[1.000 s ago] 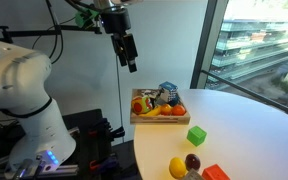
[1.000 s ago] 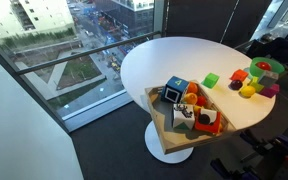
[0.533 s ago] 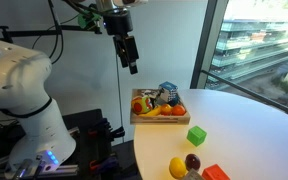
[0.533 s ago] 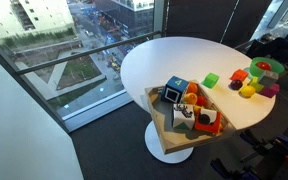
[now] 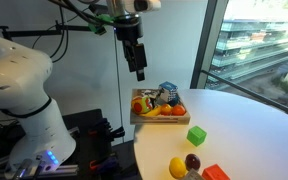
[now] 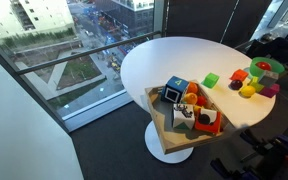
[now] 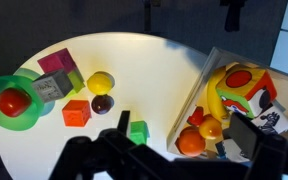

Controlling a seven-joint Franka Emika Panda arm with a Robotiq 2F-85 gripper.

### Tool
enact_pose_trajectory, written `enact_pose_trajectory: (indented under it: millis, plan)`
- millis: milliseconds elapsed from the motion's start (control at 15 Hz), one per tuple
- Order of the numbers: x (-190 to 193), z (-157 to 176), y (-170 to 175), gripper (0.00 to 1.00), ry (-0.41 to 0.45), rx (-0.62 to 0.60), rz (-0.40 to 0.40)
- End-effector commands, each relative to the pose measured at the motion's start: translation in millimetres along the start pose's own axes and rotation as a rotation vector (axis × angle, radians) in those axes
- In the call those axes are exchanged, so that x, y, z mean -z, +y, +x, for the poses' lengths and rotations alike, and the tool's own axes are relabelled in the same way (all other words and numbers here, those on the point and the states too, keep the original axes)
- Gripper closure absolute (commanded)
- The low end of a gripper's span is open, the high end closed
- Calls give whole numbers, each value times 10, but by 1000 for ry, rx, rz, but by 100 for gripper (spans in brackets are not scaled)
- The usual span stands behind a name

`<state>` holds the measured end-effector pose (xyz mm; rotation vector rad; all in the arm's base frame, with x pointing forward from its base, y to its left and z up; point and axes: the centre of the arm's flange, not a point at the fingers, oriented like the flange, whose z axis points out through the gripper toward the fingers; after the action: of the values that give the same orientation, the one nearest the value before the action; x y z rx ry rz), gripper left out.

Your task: Put the green block on the wooden tray

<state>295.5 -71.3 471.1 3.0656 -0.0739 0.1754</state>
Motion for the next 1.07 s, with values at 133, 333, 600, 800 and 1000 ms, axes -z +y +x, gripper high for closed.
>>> enact_pose_trajectory:
  millis: [133, 333, 600, 800, 1000]
  plan:
    - [-77, 430, 235, 0, -57, -48, 52]
    - [-215, 611, 301, 0, -84, -64, 66]
    - [-439, 845, 347, 0, -89, -72, 83]
    - [-648, 1001, 365, 0, -96, -77, 90]
    - [-863, 1139, 400, 0, -97, -72, 75]
